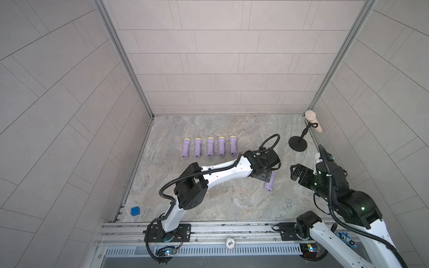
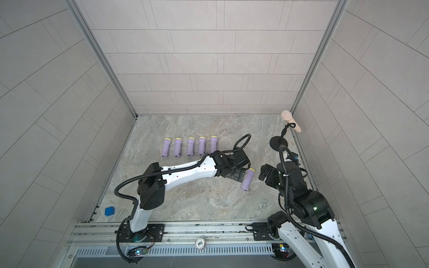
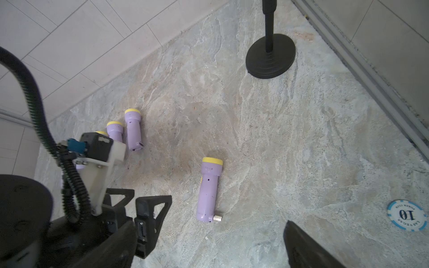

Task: Close the plug at the bottom of the flashlight
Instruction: Pick up the flashlight from the center of the board.

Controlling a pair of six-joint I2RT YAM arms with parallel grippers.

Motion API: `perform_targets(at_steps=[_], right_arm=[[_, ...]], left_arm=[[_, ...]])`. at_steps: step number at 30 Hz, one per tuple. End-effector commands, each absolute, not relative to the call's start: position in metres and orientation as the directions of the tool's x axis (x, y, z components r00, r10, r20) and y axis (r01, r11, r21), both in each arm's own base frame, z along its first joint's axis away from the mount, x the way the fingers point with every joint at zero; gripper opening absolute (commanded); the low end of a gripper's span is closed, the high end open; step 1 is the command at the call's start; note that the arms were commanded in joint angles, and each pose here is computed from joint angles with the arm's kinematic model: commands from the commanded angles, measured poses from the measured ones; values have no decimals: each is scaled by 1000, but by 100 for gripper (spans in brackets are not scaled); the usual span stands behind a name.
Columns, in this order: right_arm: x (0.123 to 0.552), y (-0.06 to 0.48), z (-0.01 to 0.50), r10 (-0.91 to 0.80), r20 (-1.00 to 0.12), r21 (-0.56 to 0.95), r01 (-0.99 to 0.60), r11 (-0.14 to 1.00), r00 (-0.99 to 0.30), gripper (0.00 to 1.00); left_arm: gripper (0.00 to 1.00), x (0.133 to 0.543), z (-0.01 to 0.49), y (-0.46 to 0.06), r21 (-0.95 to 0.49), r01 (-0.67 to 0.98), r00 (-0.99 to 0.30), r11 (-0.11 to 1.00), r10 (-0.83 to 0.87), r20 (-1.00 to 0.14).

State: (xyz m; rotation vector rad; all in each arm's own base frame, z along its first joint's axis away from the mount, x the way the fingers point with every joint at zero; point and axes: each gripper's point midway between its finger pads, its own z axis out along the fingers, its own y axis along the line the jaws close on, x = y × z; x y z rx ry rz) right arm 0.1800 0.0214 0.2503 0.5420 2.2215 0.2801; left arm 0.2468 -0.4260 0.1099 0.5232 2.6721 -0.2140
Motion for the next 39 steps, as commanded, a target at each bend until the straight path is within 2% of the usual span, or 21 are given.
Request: perform_targets(at_steps=[1, 11, 31, 39], right_arm=[[172, 11, 260, 478, -683, 360, 316, 878, -552, 100], [167, 8, 269, 461, -699, 347, 305, 887, -546, 99], [162, 8, 265, 452, -703, 351, 286, 892, -549, 99], [162, 11, 260, 448, -698, 353, 276, 894, -559, 100]], left_arm=[[100, 238, 109, -439, -83, 418, -845, 905, 353, -402], [99, 217, 83, -467, -81, 480, -839, 874, 430, -333], [99, 224, 43, -493, -52, 457, -857, 888, 424, -294], [92, 226, 27, -500, -63, 445, -866, 893, 411, -284]])
